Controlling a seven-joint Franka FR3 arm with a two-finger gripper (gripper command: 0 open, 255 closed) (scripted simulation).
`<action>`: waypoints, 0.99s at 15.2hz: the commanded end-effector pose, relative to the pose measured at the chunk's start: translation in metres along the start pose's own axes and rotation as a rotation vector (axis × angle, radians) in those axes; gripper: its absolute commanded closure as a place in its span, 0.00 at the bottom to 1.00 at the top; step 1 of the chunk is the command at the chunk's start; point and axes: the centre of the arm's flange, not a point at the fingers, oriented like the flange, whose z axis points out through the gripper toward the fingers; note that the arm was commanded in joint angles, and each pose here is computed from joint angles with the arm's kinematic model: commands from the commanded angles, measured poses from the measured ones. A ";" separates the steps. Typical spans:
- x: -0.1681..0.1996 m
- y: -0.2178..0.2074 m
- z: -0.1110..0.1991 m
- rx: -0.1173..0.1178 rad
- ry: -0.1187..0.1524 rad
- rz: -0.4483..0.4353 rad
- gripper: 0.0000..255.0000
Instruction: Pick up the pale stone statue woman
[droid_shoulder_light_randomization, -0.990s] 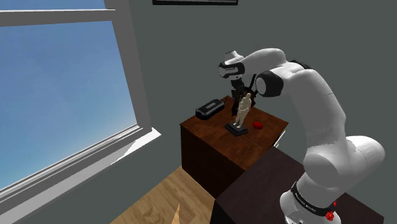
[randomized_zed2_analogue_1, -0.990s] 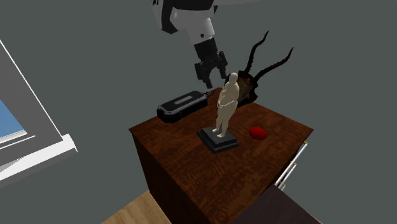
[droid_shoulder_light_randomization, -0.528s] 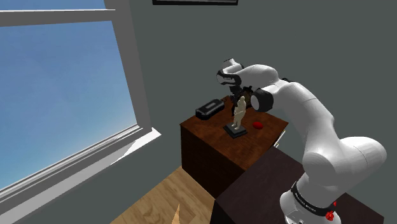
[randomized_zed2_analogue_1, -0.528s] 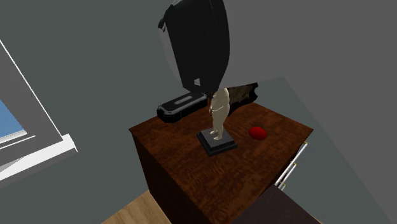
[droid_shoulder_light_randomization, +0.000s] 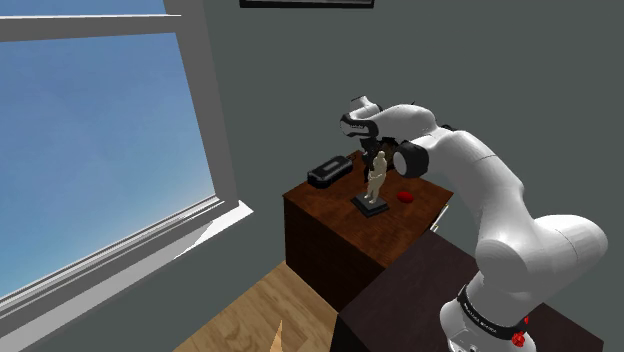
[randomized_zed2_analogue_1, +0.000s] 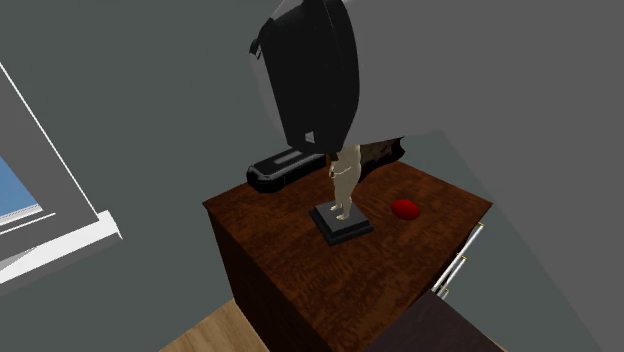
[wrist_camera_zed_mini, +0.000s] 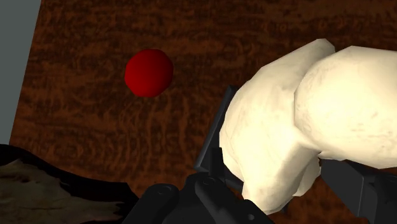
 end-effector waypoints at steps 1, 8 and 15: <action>0.000 0.000 0.002 0.001 -0.002 0.000 1.00; -0.004 0.002 -0.008 0.001 -0.002 0.000 1.00; -0.020 0.005 -0.041 0.001 -0.002 0.000 1.00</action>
